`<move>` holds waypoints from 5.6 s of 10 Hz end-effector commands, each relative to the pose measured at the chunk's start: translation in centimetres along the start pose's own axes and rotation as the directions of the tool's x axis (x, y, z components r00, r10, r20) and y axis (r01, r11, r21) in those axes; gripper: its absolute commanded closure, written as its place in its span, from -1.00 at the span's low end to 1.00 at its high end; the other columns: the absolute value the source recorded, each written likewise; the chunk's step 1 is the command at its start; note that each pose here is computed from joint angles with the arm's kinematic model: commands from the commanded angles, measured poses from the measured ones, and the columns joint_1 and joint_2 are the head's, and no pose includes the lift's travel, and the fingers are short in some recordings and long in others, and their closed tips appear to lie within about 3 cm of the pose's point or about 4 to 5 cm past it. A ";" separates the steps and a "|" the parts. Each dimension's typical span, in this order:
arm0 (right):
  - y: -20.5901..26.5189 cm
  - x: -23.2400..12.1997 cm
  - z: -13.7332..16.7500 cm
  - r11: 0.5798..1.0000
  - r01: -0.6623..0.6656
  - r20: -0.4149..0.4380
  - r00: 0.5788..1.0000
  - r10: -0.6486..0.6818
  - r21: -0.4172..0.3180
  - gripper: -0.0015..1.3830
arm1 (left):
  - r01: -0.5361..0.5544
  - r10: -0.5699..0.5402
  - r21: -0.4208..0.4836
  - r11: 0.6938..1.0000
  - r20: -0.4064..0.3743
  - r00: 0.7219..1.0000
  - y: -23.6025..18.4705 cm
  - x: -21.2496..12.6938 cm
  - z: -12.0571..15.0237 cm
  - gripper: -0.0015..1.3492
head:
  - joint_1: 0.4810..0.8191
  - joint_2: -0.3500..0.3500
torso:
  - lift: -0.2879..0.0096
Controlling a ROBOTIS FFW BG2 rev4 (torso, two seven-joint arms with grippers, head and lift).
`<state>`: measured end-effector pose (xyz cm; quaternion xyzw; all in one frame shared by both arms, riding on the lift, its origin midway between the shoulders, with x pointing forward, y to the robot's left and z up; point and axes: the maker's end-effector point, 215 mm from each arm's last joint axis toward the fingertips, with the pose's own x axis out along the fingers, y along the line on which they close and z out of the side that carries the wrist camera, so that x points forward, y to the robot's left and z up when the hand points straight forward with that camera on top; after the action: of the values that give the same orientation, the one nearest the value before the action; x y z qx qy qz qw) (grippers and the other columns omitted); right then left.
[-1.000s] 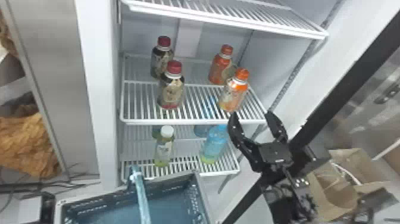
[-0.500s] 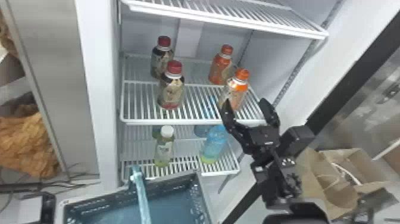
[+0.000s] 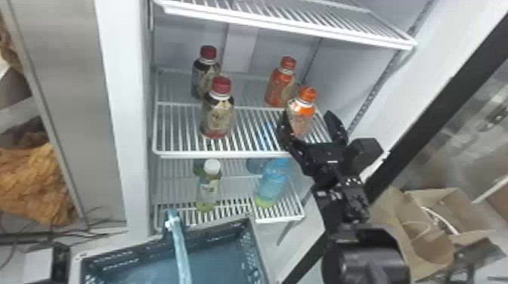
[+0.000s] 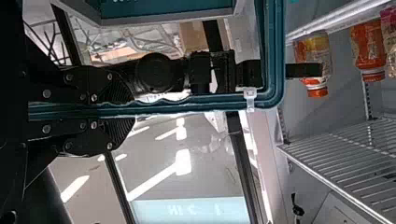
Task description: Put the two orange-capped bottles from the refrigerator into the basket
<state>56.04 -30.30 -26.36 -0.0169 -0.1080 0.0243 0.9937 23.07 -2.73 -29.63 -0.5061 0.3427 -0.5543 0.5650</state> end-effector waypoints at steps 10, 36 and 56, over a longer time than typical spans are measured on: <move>3.4 -1.7 6.7 0.994 -0.073 0.113 0.991 0.065 0.075 0.30 | 0.000 0.000 -0.002 1.000 0.007 1.000 0.0 -0.2 0.1 0.78 | 0.27 -1.00 | 0.67; 3.7 -4.6 4.4 0.989 -0.132 -0.132 0.984 0.123 -0.060 -0.95 | -0.005 0.005 -0.001 1.000 0.019 1.000 0.2 -0.3 0.3 0.78 | 0.27 -1.00 | 0.67; 0.3 15.6 -3.2 1.000 0.009 -0.102 0.995 -0.010 -0.013 -0.56 | 0.000 0.000 0.005 1.000 0.004 1.000 0.0 0.0 0.3 0.78 | 0.24 -1.00 | 0.67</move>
<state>71.79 -29.49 -25.71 -0.0267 -0.0653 0.0160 0.9974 23.36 -2.67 -29.58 -0.5058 0.3402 -0.5536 0.5674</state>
